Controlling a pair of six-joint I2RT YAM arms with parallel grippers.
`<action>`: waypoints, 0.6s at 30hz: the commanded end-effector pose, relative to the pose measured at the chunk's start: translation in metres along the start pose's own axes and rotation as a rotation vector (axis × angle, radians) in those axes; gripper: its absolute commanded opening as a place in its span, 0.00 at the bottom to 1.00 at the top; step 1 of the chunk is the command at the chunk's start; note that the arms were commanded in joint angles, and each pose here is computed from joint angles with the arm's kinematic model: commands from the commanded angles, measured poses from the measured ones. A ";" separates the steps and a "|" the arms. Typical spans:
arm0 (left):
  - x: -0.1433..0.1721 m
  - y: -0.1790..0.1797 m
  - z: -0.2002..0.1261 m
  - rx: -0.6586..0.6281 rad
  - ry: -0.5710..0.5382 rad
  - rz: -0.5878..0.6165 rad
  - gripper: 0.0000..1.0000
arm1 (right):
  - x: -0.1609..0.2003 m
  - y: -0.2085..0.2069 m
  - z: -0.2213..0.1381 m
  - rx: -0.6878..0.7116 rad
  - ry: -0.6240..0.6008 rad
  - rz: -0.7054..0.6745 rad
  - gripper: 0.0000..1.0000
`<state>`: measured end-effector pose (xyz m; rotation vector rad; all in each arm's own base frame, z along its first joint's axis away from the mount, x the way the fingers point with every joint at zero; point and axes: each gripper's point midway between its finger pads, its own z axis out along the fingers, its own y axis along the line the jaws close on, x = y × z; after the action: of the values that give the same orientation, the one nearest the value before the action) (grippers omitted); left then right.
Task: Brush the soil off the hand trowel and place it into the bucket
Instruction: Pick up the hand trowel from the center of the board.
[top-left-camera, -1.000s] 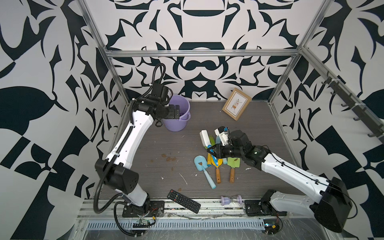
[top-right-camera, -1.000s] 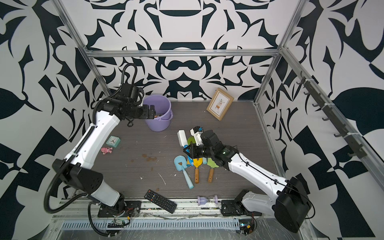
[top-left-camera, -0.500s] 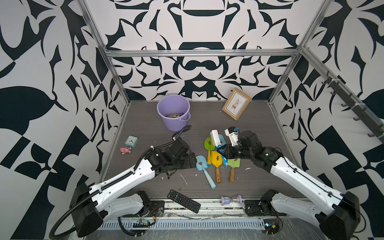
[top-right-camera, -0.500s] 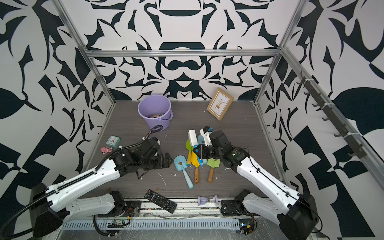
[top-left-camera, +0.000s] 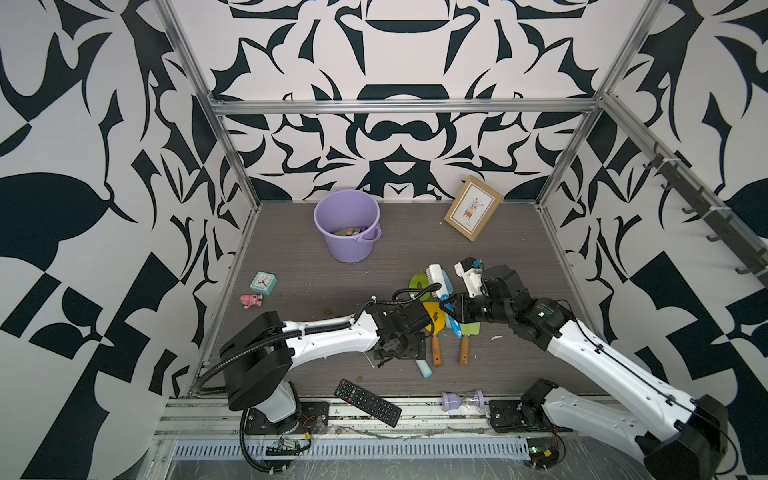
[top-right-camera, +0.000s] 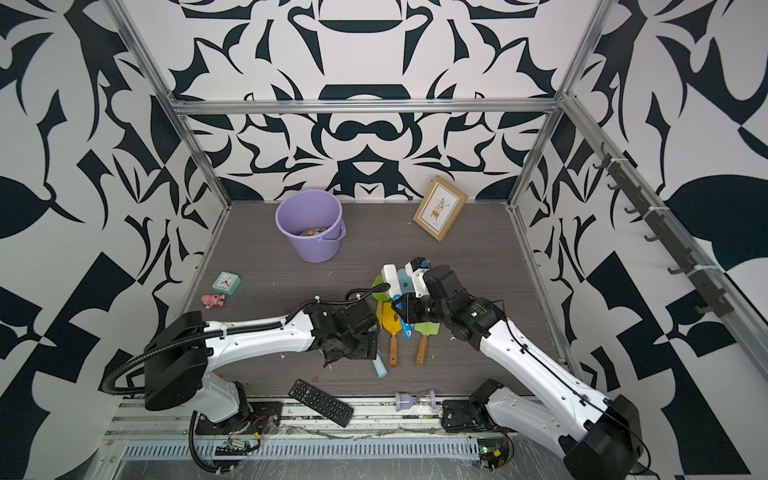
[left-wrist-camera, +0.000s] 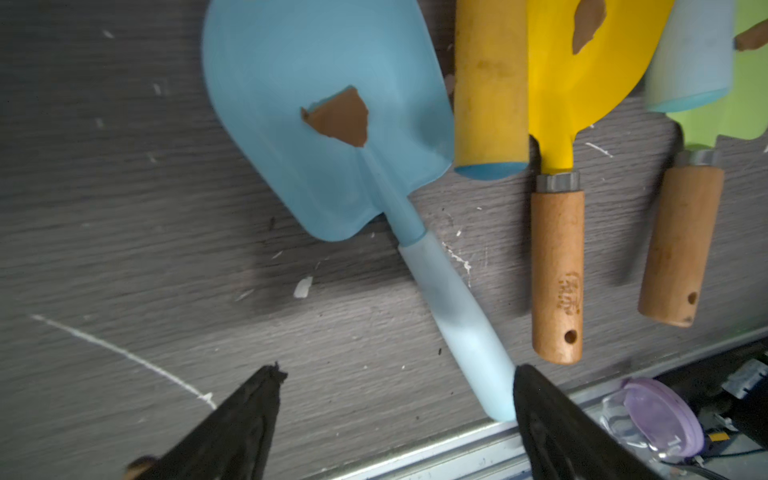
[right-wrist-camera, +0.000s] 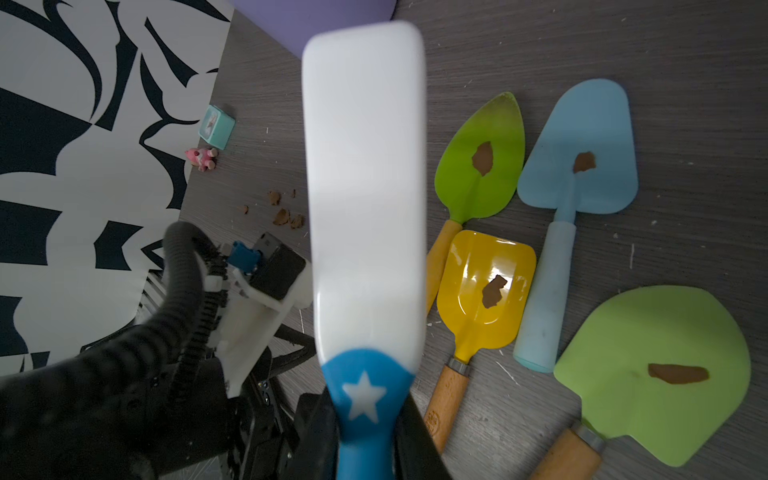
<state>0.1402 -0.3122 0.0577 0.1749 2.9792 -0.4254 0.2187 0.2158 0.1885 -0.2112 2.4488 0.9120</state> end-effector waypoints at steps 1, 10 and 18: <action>-0.005 -0.019 0.005 0.030 0.016 0.031 0.91 | -0.005 0.001 -0.004 -0.004 -0.032 -0.017 0.00; 0.002 -0.007 0.038 -0.116 0.128 0.078 0.88 | -0.007 0.002 -0.003 -0.014 -0.041 -0.018 0.00; 0.011 0.019 0.045 -0.205 0.147 0.077 0.80 | -0.008 0.004 -0.003 -0.024 -0.050 -0.017 0.00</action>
<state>0.1465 -0.3363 0.0238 0.3181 3.0588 -0.2802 0.2166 0.2086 0.1727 -0.1873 2.4905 0.8704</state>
